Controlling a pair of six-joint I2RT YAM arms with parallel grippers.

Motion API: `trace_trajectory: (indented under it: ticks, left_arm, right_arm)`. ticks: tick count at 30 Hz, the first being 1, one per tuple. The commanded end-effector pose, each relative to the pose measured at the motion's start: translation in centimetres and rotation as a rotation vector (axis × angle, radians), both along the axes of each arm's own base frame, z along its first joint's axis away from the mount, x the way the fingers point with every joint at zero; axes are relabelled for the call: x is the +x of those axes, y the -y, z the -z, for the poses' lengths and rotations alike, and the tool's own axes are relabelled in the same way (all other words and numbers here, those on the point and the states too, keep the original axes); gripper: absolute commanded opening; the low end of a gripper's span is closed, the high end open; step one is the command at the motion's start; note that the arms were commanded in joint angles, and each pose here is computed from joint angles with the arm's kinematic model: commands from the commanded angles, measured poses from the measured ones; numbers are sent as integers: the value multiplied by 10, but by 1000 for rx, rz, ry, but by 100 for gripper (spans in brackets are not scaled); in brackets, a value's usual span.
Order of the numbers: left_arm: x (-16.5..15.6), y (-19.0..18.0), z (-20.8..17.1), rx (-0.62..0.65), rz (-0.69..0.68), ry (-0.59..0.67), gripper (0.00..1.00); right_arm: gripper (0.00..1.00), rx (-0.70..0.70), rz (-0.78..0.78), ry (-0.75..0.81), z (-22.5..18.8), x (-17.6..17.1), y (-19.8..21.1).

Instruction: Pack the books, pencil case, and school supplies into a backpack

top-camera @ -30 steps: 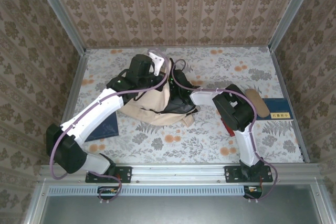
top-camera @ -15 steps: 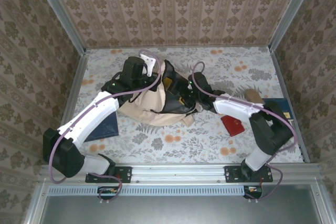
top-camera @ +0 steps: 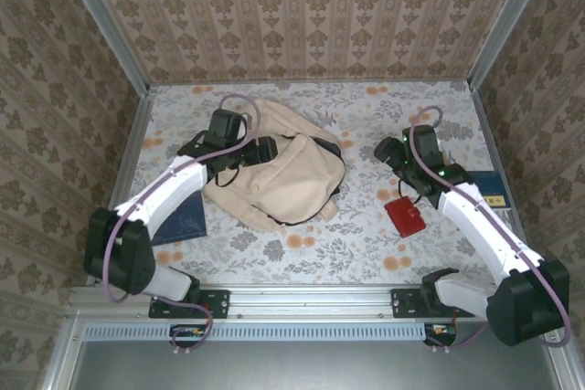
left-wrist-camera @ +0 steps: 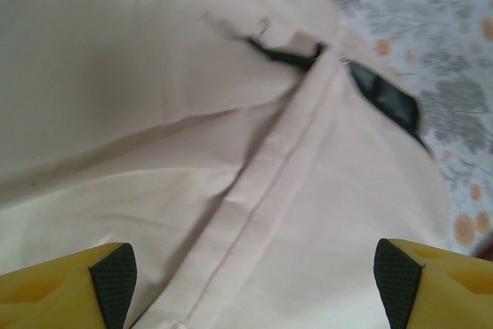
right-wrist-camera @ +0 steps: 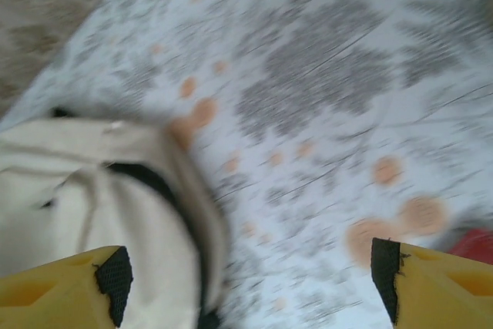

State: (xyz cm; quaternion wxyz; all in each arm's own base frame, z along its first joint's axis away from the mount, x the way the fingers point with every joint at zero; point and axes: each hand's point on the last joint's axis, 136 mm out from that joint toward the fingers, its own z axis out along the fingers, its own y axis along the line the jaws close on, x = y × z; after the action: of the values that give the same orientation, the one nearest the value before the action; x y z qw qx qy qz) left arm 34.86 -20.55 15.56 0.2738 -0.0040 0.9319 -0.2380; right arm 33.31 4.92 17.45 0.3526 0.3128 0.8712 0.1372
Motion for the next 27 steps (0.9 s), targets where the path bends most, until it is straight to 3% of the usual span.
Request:
trace_trajectory:
  ticks: [1, 4, 8, 16, 27]
  left_arm:
    - [2, -18, 43, 17, -140, -165, 82]
    - [10, -25, 65, 41, -173, -211, 82]
    - [25, -34, 81, 79, -191, -238, 81]
    - [61, -49, 107, 96, -164, -277, 79]
    - [108, -31, 97, 48, -58, -177, 77]
  right_arm:
    - [86, -163, 36, -124, 11, -1, 47]
    - [88, -192, 118, -180, 18, 11, 87]
    - [99, -200, 191, -267, 36, 26, 134]
    - [100, -215, 257, -411, 73, 36, 191]
    - [100, -40, 202, -507, 124, 25, 171]
